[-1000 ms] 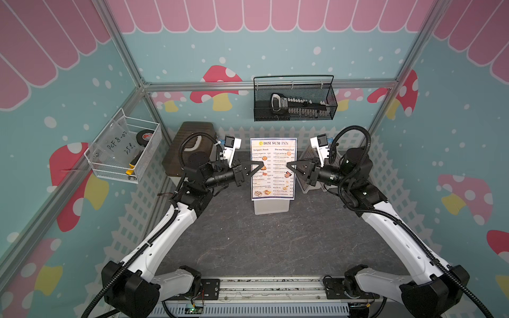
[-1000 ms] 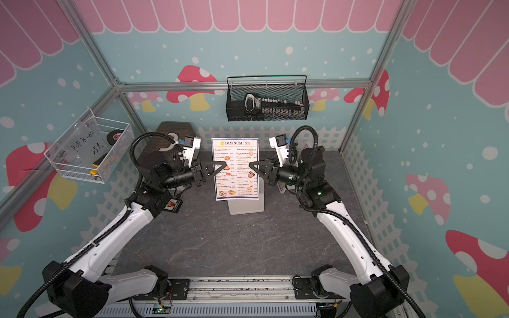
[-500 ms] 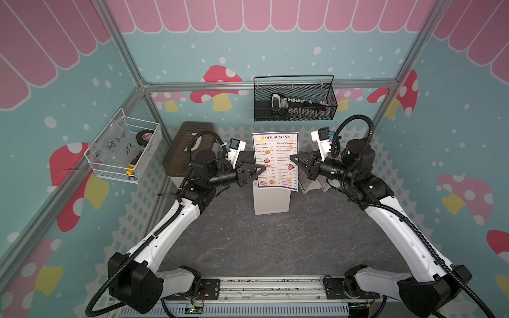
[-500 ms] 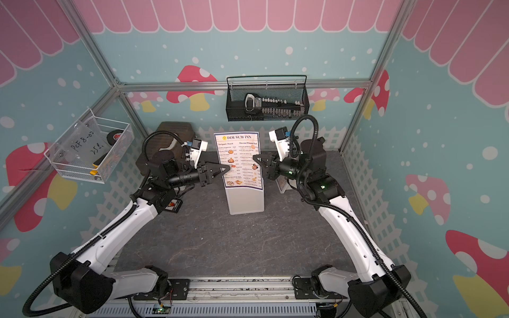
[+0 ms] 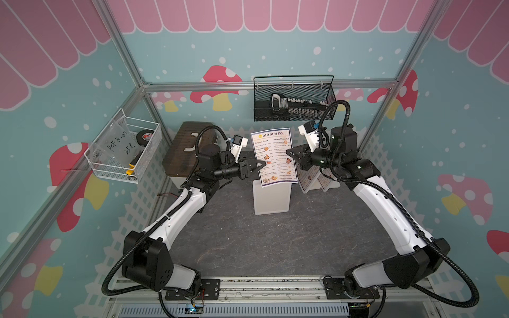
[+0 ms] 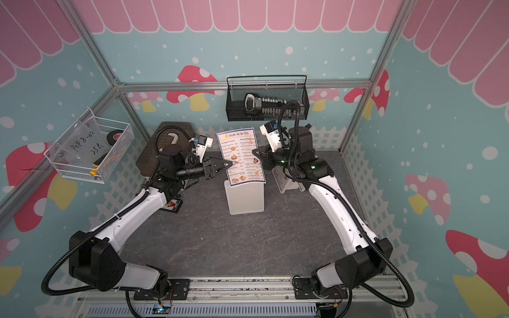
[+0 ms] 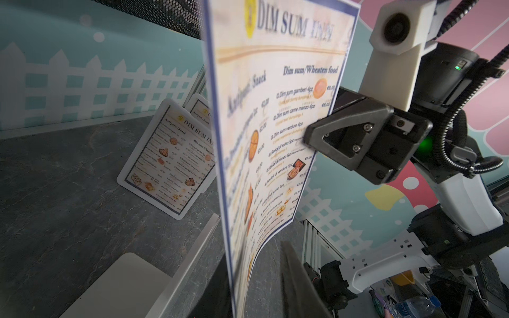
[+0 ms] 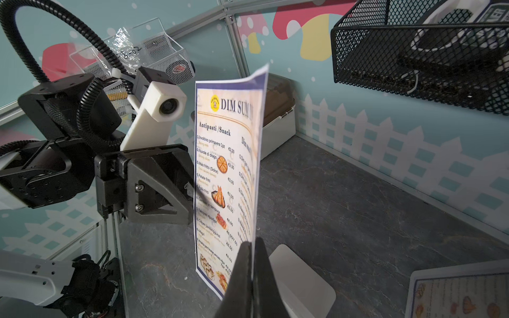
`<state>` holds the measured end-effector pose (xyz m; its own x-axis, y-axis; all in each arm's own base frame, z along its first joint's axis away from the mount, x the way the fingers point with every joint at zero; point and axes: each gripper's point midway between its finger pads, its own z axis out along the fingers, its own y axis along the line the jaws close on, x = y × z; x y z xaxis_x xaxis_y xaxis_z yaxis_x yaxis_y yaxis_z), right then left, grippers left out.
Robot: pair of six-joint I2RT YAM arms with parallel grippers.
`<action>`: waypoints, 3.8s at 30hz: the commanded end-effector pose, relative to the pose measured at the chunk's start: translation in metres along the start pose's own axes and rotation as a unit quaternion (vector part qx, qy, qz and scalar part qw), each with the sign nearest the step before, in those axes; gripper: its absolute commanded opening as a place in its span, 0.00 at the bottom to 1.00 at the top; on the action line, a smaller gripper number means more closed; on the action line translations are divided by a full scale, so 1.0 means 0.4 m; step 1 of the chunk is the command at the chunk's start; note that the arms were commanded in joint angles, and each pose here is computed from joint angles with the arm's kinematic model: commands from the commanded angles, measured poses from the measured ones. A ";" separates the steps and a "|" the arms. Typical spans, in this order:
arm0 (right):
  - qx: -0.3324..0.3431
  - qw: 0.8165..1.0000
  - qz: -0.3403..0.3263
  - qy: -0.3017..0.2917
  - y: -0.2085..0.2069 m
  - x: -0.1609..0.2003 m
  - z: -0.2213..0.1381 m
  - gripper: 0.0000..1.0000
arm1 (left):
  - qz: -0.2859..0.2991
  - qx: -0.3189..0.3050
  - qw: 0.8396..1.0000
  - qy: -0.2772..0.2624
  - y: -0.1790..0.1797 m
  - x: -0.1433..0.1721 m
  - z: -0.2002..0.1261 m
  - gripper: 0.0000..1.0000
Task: Insert the menus into the narrow rack
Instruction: Pick up the menu from the center of the board, then insert the menu into the narrow rack.
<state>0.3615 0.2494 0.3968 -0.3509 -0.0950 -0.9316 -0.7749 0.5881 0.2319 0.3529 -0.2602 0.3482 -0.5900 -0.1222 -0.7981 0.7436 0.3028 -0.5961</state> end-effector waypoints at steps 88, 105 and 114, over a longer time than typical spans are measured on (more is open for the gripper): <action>-0.021 0.999 -0.038 0.014 -0.139 -0.020 0.073 0.00 | -0.005 0.012 0.998 -0.055 0.118 -0.117 0.072 0.27; -0.051 0.998 -0.017 0.021 -0.127 -0.009 0.090 0.00 | -0.007 0.007 0.998 -0.059 0.109 -0.101 0.055 0.26; -0.063 0.998 -0.012 0.021 -0.117 -0.009 0.090 0.00 | -0.005 0.003 0.998 -0.066 0.105 -0.105 0.038 0.26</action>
<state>0.4193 0.2492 0.3705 -0.3658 -0.1469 -0.9190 -0.8276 0.5030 0.2490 0.4218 -0.2630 0.3334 -0.5952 -0.2247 -0.7716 0.7100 0.3028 -0.6358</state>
